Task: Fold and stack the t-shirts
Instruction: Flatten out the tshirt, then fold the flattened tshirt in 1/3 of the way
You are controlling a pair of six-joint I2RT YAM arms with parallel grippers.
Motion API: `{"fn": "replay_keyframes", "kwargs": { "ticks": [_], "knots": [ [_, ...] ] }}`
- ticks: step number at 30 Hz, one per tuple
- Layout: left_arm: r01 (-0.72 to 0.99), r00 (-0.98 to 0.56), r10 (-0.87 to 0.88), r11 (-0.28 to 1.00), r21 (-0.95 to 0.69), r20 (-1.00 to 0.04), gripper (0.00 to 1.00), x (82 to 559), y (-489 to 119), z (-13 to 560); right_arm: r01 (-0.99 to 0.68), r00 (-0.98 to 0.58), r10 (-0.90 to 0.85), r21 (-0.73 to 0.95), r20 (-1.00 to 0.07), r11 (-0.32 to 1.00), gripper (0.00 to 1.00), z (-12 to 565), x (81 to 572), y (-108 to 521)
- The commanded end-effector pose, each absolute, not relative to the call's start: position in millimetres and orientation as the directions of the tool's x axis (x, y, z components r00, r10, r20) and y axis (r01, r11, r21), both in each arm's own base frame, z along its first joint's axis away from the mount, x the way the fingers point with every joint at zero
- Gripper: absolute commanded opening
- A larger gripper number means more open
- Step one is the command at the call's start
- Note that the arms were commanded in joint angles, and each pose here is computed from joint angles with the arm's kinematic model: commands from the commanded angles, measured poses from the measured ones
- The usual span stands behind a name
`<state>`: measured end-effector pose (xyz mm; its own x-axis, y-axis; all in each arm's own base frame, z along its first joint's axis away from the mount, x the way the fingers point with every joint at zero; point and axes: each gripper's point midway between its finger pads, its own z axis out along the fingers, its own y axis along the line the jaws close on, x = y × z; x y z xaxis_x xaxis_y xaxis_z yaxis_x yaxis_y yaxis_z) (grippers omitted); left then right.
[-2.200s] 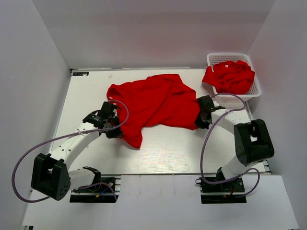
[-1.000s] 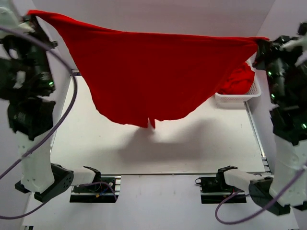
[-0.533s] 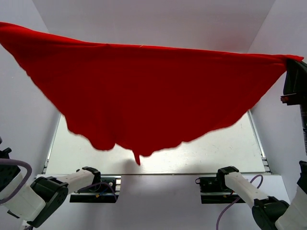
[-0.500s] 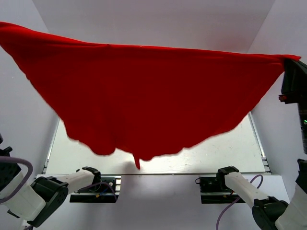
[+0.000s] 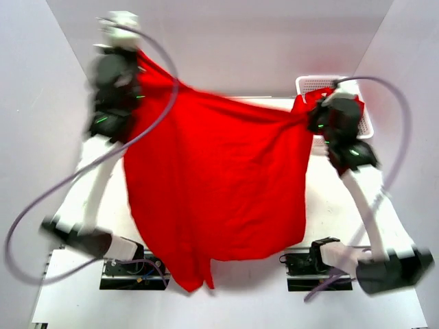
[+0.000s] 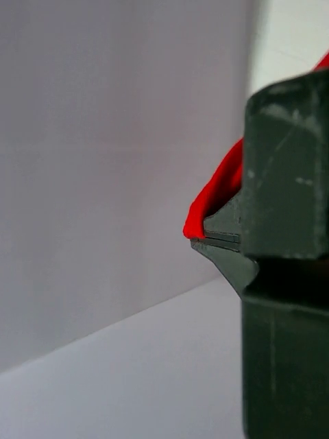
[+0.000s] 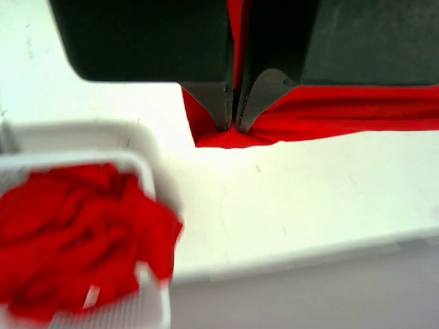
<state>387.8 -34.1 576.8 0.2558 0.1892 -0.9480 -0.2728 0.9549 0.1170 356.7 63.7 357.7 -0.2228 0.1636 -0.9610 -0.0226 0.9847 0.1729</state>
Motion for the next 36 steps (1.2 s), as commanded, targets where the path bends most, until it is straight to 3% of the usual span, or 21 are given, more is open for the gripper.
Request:
{"fn": "replay_keyframes", "kwargs": {
  "ticks": [1, 5, 6, 7, 8, 9, 10, 14, 18, 26, 36],
  "knots": [
    [-0.378, 0.105, 0.185, 0.916, 0.133, -0.977, 0.00, 430.7, -16.1, 502.6, -0.031, -0.232, 0.233, 0.247, -0.944, 0.969, 0.00, 326.0, 395.7, 78.4],
    [-0.351, -0.106, 0.136, 0.922, 0.165, -0.985, 0.00, 502.3, -10.5, 395.5, -0.028, -0.431, 0.163, 0.194, -0.888, 0.981, 0.00, 234.4, 454.9, 95.4],
    [-0.330, -0.174, 0.102, 0.931, 0.156, -0.979, 0.00, 533.4, -14.9, 354.9, -0.041, -0.413, 0.152, 0.186, -0.898, 0.982, 0.00, 251.2, 469.9, 99.8],
    [-0.332, -0.231, 0.092, 0.928, 0.167, -0.969, 0.00, 546.5, -5.4, 330.3, -0.014, -0.513, 0.121, 0.148, -0.850, 0.989, 0.00, 195.7, 492.1, 99.6],
    [-0.316, -0.264, 0.083, 0.934, 0.167, -0.961, 0.00, 559.4, -5.5, 311.0, -0.005, -0.539, 0.112, 0.136, -0.835, 0.991, 0.00, 185.1, 499.2, 99.8],
    [-0.303, -0.255, 0.052, 0.944, 0.130, -0.966, 0.00, 574.4, -7.6, 305.7, -0.031, -0.500, 0.095, 0.128, -0.861, 0.991, 0.00, 210.7, 519.9, 104.1],
    [-0.288, -0.331, 0.047, 0.946, 0.148, -0.943, 0.00, 592.7, -1.5, 260.9, -0.034, -0.514, 0.089, 0.124, -0.853, 0.992, 0.00, 205.8, 528.6, 105.2],
    [-0.224, -0.402, 0.009, 0.969, 0.108, -0.915, 0.00, 625.8, 1.3, 198.8, -0.061, -0.629, 0.046, 0.108, -0.776, 0.992, 0.00, 131.4, 574.1, 118.2],
    [-0.128, -0.409, 0.001, 0.990, 0.058, -0.913, 0.00, 646.1, -9.4, 172.4, -0.112, -0.594, 0.027, 0.116, -0.804, 0.987, 0.00, 130.7, 607.8, 127.8],
    [-0.103, -0.402, -0.038, 0.995, 0.004, -0.915, 0.00, 657.3, -10.0, 166.7, -0.118, -0.516, 0.028, 0.104, -0.856, 0.988, 0.00, 132.4, 636.8, 131.3],
    [-0.127, -0.462, -0.094, 0.991, -0.039, -0.882, 0.00, 602.1, -6.1, 188.8, -0.088, -0.466, 0.023, 0.073, -0.884, 0.993, 0.00, 169.2, 635.1, 119.3]
  ]
}}
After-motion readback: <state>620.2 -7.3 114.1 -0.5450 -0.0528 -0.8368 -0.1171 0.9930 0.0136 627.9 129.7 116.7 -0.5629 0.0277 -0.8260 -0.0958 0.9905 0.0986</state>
